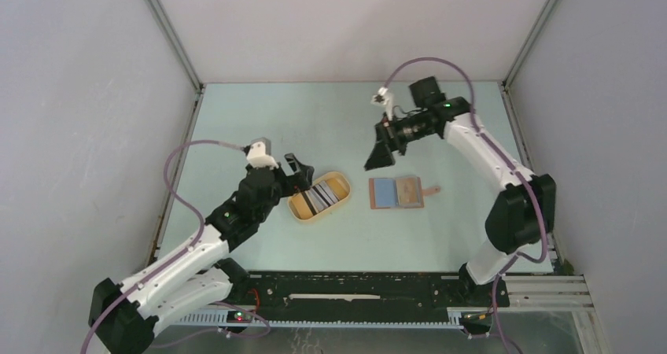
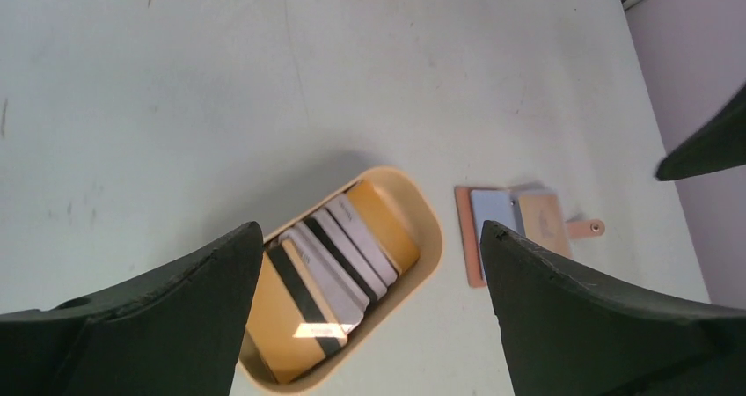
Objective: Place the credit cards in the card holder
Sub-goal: Pick up the credit card from the storage box.
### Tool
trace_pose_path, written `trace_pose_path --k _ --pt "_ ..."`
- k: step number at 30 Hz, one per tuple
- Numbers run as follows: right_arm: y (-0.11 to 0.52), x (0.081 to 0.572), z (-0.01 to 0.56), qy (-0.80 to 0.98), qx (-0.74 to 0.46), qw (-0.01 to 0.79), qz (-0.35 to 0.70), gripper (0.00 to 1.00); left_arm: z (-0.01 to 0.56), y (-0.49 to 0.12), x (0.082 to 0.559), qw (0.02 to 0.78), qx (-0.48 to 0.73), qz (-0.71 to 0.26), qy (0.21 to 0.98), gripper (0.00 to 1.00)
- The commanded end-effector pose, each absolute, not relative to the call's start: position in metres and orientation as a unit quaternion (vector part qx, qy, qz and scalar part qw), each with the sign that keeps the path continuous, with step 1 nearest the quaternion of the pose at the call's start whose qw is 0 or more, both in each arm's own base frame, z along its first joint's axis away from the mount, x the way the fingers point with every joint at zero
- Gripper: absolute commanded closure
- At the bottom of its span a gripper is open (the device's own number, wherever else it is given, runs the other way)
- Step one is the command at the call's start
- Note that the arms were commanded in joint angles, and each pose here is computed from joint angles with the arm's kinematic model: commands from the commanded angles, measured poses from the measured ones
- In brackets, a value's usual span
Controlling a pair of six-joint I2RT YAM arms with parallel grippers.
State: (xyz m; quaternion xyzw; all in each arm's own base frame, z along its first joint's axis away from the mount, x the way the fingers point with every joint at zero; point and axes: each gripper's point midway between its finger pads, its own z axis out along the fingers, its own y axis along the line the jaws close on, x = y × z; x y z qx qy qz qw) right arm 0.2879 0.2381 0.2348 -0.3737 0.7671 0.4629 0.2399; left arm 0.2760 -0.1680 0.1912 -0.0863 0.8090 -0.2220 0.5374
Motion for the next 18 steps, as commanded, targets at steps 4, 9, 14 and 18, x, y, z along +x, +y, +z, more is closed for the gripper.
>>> trace_pose_path --k 4,9,14,18 --pt "0.314 0.291 0.186 0.790 -0.386 0.134 0.458 0.28 0.163 -0.159 0.263 0.521 -0.204 -0.291 0.777 0.04" --pt "0.356 0.293 0.151 0.800 -0.392 0.082 0.446 0.35 0.140 -0.157 0.257 0.496 -0.230 -0.293 0.784 0.06" --pt "0.379 0.285 0.129 0.809 -0.383 0.046 0.444 0.41 0.124 -0.151 0.255 0.484 -0.249 -0.278 0.792 0.11" --pt "0.391 0.274 0.118 0.811 -0.373 0.020 0.451 0.49 0.111 -0.143 0.249 0.470 -0.253 -0.252 0.807 0.20"
